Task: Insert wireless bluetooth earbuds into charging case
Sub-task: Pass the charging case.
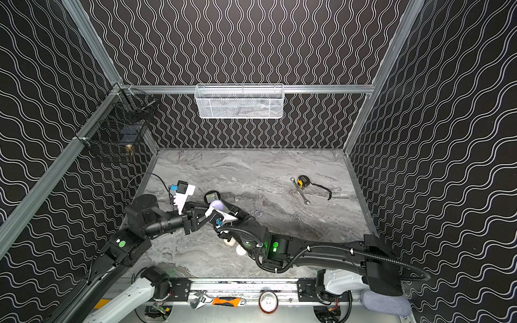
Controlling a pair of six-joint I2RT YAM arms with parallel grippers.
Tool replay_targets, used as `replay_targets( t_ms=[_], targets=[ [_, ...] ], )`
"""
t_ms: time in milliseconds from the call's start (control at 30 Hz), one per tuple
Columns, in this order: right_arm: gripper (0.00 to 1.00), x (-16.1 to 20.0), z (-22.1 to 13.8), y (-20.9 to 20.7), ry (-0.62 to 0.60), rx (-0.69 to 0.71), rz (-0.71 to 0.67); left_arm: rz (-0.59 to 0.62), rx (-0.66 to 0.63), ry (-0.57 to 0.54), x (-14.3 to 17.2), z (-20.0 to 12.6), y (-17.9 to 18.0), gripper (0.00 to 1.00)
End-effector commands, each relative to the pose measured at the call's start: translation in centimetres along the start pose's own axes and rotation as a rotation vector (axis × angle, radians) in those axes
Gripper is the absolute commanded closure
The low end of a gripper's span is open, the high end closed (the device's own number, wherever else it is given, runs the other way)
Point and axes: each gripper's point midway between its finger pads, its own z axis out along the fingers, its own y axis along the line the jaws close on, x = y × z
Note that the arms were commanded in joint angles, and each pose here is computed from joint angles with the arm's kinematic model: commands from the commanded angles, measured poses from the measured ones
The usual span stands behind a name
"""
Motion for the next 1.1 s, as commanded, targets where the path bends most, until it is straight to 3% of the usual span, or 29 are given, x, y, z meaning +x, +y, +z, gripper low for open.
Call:
replay_targets(
  t_ms=[0, 267, 633, 933, 1067],
  targets=[
    [0.63, -2.7, -0.4, -1.4, -0.104, 0.038, 0.031, 0.019, 0.027, 0.024, 0.3, 0.0, -0.5, 0.61],
    [0.63, -3.3, -0.3, -1.4, -0.12, 0.034, 0.021, 0.014, 0.065, 0.026, 0.3, 0.5, -0.8, 0.69],
    [0.62, -3.6, -0.3, -1.2, -0.131, 0.021, 0.026, 0.014, 0.078, 0.032, 0.4, 0.8, -1.0, 0.64],
    [0.62, -3.5, -0.3, -1.3, -0.13, 0.03, 0.033, 0.013, 0.08, 0.037, 0.7, 1.1, -0.8, 0.82],
    [0.47, -3.6, -0.7, -1.4, -0.142, 0.022, 0.052, 0.008, 0.096, 0.031, 0.5, 1.2, -1.0, 0.89]
  ],
)
